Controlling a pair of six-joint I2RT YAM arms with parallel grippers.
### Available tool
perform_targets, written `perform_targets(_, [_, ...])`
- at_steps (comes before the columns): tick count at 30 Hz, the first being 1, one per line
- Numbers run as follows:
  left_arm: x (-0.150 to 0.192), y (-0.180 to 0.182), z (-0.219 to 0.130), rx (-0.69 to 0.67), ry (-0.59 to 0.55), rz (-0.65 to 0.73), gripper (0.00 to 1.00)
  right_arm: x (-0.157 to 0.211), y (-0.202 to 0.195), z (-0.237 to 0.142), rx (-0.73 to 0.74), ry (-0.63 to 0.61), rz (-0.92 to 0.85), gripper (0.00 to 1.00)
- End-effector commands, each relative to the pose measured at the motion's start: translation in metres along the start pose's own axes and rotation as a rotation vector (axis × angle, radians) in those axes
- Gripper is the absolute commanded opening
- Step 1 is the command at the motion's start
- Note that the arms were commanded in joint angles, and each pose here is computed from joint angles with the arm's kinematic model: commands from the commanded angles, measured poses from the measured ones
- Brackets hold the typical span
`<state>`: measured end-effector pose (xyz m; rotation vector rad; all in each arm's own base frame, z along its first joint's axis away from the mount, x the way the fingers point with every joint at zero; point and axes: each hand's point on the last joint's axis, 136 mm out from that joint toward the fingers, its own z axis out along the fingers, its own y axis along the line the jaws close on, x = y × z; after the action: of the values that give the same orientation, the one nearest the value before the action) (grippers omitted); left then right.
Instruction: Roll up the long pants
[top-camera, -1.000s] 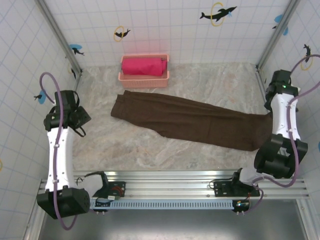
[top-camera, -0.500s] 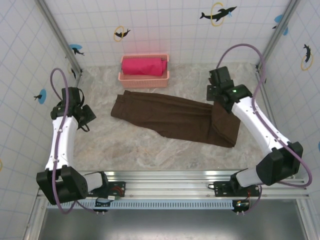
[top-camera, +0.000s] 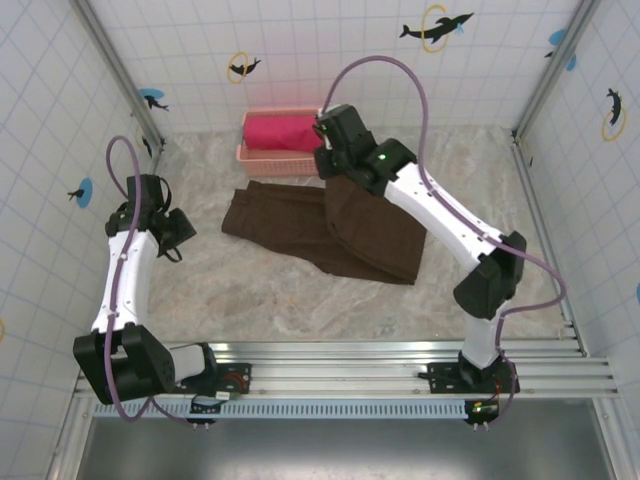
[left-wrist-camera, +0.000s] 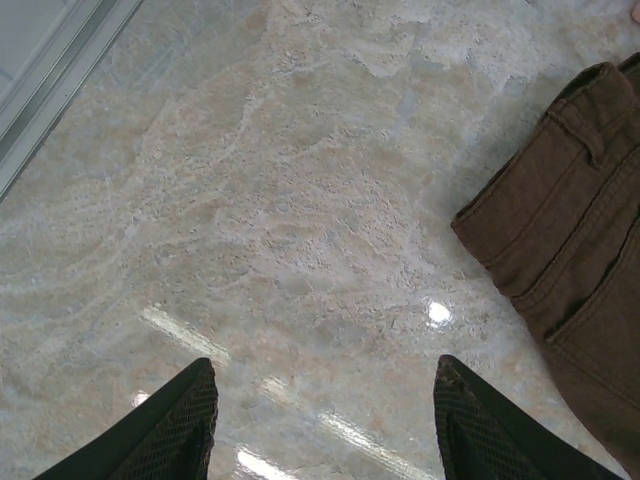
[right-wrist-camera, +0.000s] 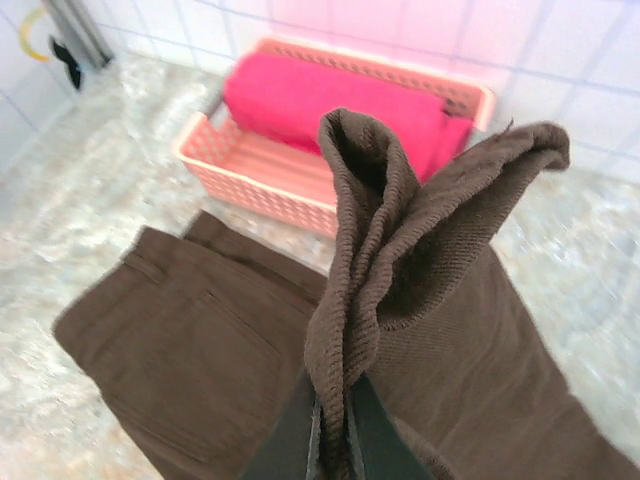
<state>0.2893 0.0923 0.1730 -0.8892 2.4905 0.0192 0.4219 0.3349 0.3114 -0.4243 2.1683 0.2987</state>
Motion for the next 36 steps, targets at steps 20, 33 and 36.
perform_targets(20, [0.006,-0.008,-0.003,0.031,0.015,0.012,0.59,-0.017,0.075,0.091,-0.192,-0.023,0.019,0.0])
perform_targets(33, [0.021,-0.012,-0.024,0.062,-0.002,0.012,0.58,0.072,0.101,0.186,-0.292,0.169,0.112,0.0])
perform_targets(36, [0.025,-0.009,-0.027,0.052,0.0,0.017,0.58,0.083,0.112,0.192,-0.313,0.183,0.107,0.0])
